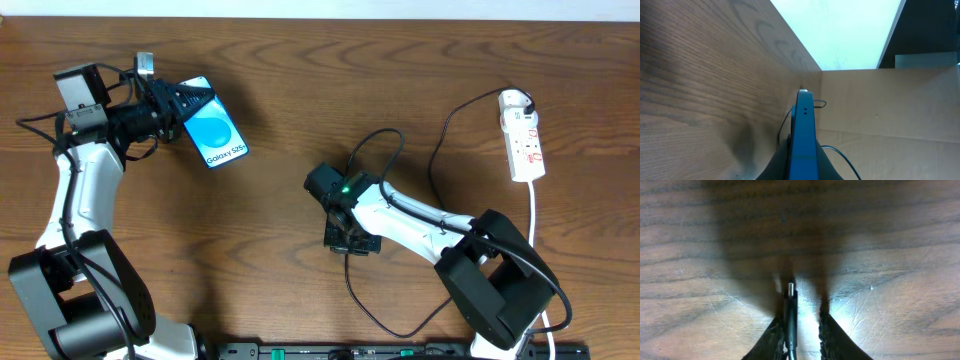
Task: Plug charger to phone and switch on socket
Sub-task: 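Lift the cable plug with the right gripper, connector pointing up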
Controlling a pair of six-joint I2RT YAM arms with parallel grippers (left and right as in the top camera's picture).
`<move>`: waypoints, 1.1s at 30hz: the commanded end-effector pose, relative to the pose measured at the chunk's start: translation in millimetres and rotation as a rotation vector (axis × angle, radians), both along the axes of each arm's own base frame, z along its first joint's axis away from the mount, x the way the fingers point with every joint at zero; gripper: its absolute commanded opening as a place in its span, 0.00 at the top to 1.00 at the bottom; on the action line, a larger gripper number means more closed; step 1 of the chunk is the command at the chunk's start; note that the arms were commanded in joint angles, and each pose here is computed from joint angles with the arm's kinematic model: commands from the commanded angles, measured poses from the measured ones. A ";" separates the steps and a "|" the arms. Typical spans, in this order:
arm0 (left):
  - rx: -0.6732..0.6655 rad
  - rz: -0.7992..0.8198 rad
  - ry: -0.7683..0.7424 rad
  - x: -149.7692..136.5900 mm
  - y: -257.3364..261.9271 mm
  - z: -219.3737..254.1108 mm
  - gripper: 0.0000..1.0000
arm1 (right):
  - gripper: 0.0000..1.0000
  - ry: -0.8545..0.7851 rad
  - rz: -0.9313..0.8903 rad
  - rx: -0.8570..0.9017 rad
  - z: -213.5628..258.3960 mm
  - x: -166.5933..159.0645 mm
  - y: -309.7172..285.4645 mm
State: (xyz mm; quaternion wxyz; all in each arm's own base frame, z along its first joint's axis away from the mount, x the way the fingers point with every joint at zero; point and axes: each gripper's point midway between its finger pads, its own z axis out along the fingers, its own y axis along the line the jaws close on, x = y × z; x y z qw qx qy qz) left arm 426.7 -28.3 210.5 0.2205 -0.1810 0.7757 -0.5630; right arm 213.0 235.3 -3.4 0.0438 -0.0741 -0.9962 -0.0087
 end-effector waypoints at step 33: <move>-0.005 -0.030 -0.062 -3.8 -3.1 20.4 0.93 | 0.99 0.070 0.110 0.334 9.3 20.2 31.7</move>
